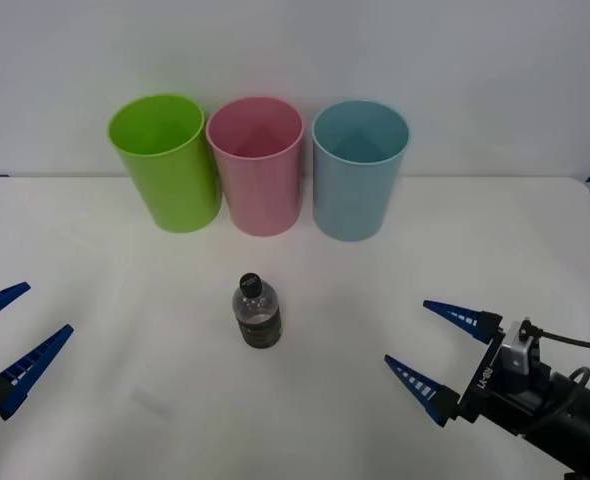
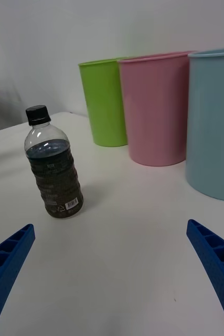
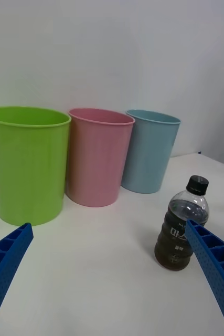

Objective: Grasp the object on the table and drop it into the matching bin: aluminum can to the light blue bin, PET bottle to the pink bin.

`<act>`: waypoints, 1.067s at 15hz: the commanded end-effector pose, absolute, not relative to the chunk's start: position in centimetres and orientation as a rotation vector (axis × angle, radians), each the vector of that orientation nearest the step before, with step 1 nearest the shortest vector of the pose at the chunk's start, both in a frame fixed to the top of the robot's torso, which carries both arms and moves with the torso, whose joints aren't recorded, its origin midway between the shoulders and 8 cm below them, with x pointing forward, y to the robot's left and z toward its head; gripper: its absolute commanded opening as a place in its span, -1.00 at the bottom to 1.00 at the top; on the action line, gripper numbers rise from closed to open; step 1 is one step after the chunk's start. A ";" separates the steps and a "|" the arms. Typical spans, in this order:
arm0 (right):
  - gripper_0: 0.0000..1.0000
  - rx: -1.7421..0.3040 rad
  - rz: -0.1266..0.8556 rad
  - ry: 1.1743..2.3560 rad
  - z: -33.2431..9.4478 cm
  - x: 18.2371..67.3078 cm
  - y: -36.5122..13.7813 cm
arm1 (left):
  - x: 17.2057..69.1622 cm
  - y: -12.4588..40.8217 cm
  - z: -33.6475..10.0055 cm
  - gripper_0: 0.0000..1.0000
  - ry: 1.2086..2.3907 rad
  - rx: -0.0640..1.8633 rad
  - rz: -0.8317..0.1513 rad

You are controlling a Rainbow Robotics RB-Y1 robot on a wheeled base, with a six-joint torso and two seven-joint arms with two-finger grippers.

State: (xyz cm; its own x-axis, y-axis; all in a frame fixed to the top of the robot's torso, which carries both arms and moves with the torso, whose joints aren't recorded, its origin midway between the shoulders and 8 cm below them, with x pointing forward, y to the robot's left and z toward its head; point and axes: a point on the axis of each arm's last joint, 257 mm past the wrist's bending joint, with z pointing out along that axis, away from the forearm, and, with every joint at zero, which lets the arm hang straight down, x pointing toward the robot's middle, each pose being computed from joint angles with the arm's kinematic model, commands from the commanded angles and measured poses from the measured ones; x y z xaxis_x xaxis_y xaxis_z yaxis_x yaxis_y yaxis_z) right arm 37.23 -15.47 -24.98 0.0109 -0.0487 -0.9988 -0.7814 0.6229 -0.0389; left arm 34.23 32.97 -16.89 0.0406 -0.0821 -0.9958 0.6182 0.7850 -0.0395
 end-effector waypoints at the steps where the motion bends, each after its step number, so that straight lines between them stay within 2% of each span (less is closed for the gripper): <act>1: 1.00 -0.763 0.715 1.478 -26.4 38.5 -13.0 | 34.2 33.0 -16.9 1.00 1.441 0.465 -0.567; 9: 1.00 -0.816 0.766 1.480 -28.3 42.1 -6.1 | 34.2 33.0 -16.9 1.00 1.441 0.465 -0.567; 16: 1.00 -0.873 0.776 1.477 -29.1 41.6 -0.9 | 34.2 33.0 -16.9 1.00 1.441 0.465 -0.567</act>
State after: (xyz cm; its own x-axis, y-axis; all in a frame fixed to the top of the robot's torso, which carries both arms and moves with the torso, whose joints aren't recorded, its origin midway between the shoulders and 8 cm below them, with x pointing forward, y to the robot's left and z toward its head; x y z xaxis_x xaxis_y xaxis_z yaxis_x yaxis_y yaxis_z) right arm 41.70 -1.47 -29.02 -0.0276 -0.0812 -0.9963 -0.8646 0.5021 -0.0170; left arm 34.23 32.97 -16.89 0.0406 -0.0821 -0.9958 0.6182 0.7850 -0.0395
